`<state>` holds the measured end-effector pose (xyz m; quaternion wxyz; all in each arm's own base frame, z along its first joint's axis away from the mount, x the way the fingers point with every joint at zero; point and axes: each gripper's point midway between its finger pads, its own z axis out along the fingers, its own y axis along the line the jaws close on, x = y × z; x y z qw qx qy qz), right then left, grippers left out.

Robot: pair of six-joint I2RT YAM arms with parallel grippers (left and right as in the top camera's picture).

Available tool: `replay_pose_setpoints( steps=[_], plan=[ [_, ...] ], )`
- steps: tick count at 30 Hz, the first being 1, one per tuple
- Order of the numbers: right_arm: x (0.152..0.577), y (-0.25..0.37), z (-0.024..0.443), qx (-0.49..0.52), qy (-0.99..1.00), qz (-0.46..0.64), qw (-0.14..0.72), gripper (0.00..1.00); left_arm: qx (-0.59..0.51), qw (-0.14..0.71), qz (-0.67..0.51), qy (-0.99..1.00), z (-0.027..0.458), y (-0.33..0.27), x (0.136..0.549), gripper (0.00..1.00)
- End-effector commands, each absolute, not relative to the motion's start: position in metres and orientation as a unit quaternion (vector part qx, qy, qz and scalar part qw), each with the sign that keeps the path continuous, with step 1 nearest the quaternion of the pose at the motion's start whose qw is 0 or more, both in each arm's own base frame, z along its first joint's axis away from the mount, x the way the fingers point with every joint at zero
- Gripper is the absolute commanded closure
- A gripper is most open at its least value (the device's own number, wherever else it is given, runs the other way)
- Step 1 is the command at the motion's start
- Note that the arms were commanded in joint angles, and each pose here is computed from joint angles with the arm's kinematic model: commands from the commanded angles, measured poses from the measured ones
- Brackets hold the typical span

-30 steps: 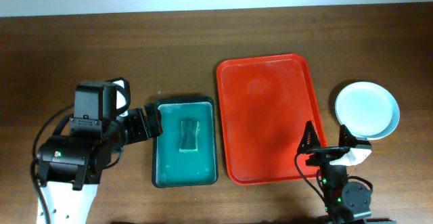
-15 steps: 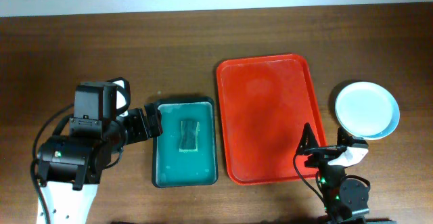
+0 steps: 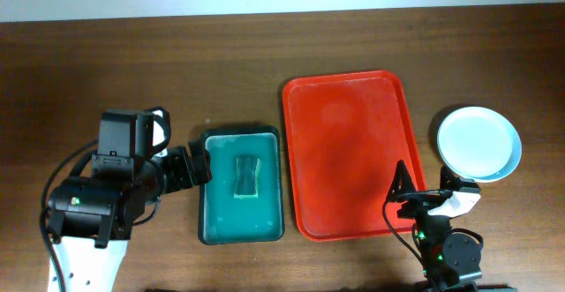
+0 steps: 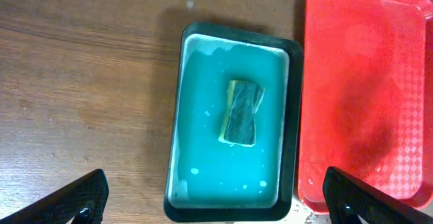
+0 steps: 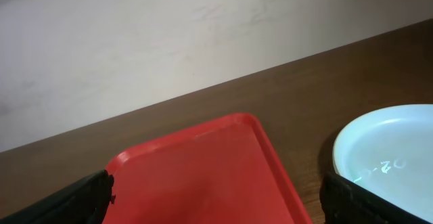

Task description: Clean dirty plates on tray and stack at the side

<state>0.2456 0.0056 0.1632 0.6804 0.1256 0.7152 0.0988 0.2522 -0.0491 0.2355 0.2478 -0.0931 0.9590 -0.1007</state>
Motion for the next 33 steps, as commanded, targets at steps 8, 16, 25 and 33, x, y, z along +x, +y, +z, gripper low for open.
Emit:
replay_pose_setpoints(
  steps=[8, 16, 25, 33],
  plan=[
    [0.246, 0.005, 0.159, 0.123, 0.719, 0.094, 0.677, 0.02, -0.078, 0.475, -0.132, 0.867, 0.222, -0.044, 0.261, 0.01],
    [0.246, 0.005, 0.159, 0.123, 0.719, 0.094, 0.677, 0.02, -0.081, 0.625, -0.149, 0.762, 0.214, -0.029, 0.222, 0.01],
    [0.246, 0.005, 0.159, 0.123, 0.72, 0.094, 0.677, 0.02, -0.09, 0.655, -0.146, 0.735, 0.162, -0.025, 0.241, 0.01],
    [0.246, 0.005, 0.159, 0.123, 0.719, 0.094, 0.677, 0.02, -0.089, 0.664, -0.148, 0.728, 0.157, -0.026, 0.245, 0.01]
  ],
)
